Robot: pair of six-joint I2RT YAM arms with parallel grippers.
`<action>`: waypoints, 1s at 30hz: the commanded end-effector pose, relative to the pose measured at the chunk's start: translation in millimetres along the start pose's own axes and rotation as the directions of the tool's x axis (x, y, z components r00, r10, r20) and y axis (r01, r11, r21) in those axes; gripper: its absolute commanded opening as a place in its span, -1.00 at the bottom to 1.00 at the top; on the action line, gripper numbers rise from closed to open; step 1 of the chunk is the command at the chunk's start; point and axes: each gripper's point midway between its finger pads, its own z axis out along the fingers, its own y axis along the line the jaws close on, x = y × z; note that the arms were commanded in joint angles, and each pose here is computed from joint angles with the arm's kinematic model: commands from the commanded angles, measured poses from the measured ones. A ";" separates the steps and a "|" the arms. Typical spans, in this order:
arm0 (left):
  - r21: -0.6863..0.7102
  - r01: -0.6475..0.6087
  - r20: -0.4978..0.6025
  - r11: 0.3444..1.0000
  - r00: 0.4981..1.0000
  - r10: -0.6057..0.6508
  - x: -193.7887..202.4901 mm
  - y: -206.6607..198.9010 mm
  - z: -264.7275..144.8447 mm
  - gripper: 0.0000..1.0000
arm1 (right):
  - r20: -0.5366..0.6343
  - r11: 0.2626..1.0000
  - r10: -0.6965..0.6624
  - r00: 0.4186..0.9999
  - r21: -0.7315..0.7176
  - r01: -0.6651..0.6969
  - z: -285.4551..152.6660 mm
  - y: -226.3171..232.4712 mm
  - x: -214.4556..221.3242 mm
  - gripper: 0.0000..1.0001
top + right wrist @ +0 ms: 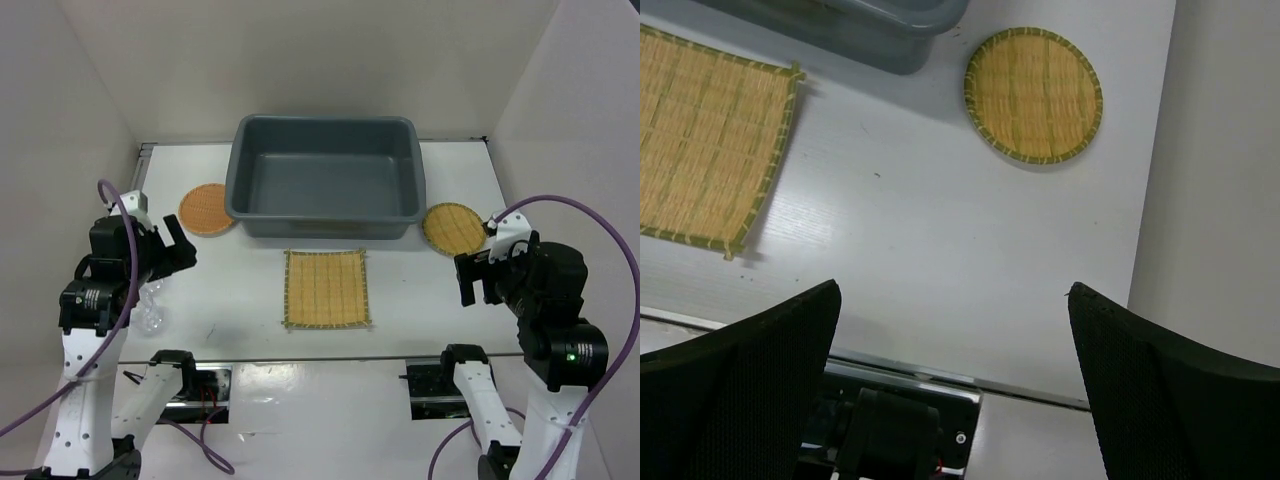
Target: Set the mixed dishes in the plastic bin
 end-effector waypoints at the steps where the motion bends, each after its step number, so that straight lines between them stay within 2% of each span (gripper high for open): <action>1: 0.054 0.076 -0.039 0.996 0.997 -0.074 5.3 -13.9 1.6 0.99 | -0.041 1.000 -0.001 0.999 -0.023 0.000 8.2 2.0 5.5 0.97; 2: 0.104 0.091 -0.076 0.990 0.994 -0.083 12.9 -24.0 13.6 0.99 | -0.046 0.998 0.001 0.999 -0.056 -0.004 11.9 6.7 4.2 0.97; 3: 0.218 0.157 -0.161 0.963 0.979 -0.124 25.9 -48.2 17.9 0.99 | -0.012 0.997 -0.024 1.000 -0.072 0.024 7.0 8.3 -4.2 0.97; 4: 0.293 0.195 -0.180 0.936 0.973 -0.146 26.3 -65.5 28.2 0.99 | -0.001 0.994 -0.053 0.999 -0.093 0.052 7.1 10.9 -5.6 0.97; 6: 0.403 0.304 -0.297 0.863 0.936 -0.191 45.3 -91.2 34.2 0.99 | 0.061 0.990 -0.067 0.996 -0.123 0.074 8.8 15.1 -19.1 0.97; 7: 0.400 0.374 -0.343 0.837 0.908 -0.242 58.6 -96.5 49.5 0.99 | 0.069 0.986 -0.071 0.995 -0.144 0.081 13.9 18.6 -19.5 0.97; 8: 0.408 0.384 -0.361 0.828 0.901 -0.240 66.0 -101.5 52.2 0.99 | 0.102 0.978 -0.070 0.992 -0.187 0.088 19.2 25.9 -24.6 0.97; 9: 0.409 0.381 -0.371 0.829 0.899 -0.230 71.6 -103.0 56.2 0.99 | 0.106 0.976 -0.094 0.990 -0.185 0.112 19.4 25.0 -24.8 0.83; 10: 0.382 0.366 -0.367 0.849 0.903 -0.224 76.8 -98.8 63.3 0.99 | 0.124 0.954 -0.109 0.986 -0.267 0.139 27.1 38.4 -25.4 0.66; 11: 0.382 0.346 -0.365 0.857 0.908 -0.204 79.2 -98.5 65.5 0.99 | 0.134 0.938 -0.154 0.979 -0.292 0.188 33.5 41.1 -23.8 0.35; 12: 0.375 0.332 -0.374 0.866 0.909 -0.186 84.9 -96.1 69.7 0.99 | 0.099 0.930 -0.145 0.984 -0.325 0.170 47.3 44.5 -15.3 0.13; 13: 0.361 0.325 -0.393 0.874 0.903 -0.173 89.8 -94.5 75.8 0.99 | 0.122 0.931 -0.156 0.980 -0.315 0.187 57.1 42.0 -22.1 -0.14; 14: 0.356 0.314 -0.414 0.880 0.898 -0.153 98.3 -94.3 78.9 0.99 | 0.126 0.921 -0.168 0.978 -0.333 0.201 63.1 43.1 -24.5 -0.75; 15: 0.353 0.319 -0.431 0.879 0.890 -0.150 103.8 -94.9 85.8 0.99 | 0.123 0.907 -0.186 0.975 -0.360 0.218 79.7 45.7 -25.5 -0.94; 16: 0.359 0.315 -0.435 0.879 0.889 -0.141 107.1 -97.0 88.8 0.99 | 0.131 0.894 -0.207 0.970 -0.377 0.242 87.9 49.3 -25.5 -1.00; 20: 0.363 0.332 -0.485 0.871 0.865 -0.127 126.0 -106.0 104.5 0.99 | 0.138 0.808 -0.313 0.940 -0.481 0.340 123.9 74.4 -7.7 -1.00; 22: 0.365 0.343 -0.530 0.866 0.841 -0.110 137.8 -111.2 114.4 0.99 | 0.095 0.758 -0.346 0.934 -0.558 0.337 140.3 91.8 15.7 -1.00; 23: 0.381 0.339 -0.554 0.860 0.829 -0.082 144.5 -115.1 115.1 0.99 | 0.105 0.743 -0.345 0.933 -0.577 0.340 143.9 98.7 20.4 -0.93; 24: 0.384 0.330 -0.581 0.862 0.812 -0.052 155.0 -118.2 122.3 0.99 | 0.085 0.752 -0.324 0.942 -0.582 0.311 148.0 100.4 23.2 -0.50; 25: 0.391 0.331 -0.596 0.859 0.802 -0.038 160.3 -121.9 124.5 0.99 | 0.080 0.761 -0.292 0.953 -0.584 0.282 150.1 102.9 22.0 0.65; 26: 0.408 0.339 -0.617 0.847 0.787 -0.018 167.2 -128.6 130.7 0.99 | 0.104 0.785 -0.245 0.964 -0.562 0.260 156.5 102.5 10.3 0.87; 27: 0.429 0.336 -0.632 0.839 0.774 0.013 175.0 -135.9 129.9 0.99 | 0.095 0.782 -0.212 0.973 -0.580 0.227 157.1 109.4 7.6 0.98; 30: 0.460 0.315 -0.649 0.830 0.757 0.072 182.5 -152.9 136.8 0.99 | 0.048 0.767 -0.120 0.992 -0.629 0.123 172.2 128.8 -5.2 0.98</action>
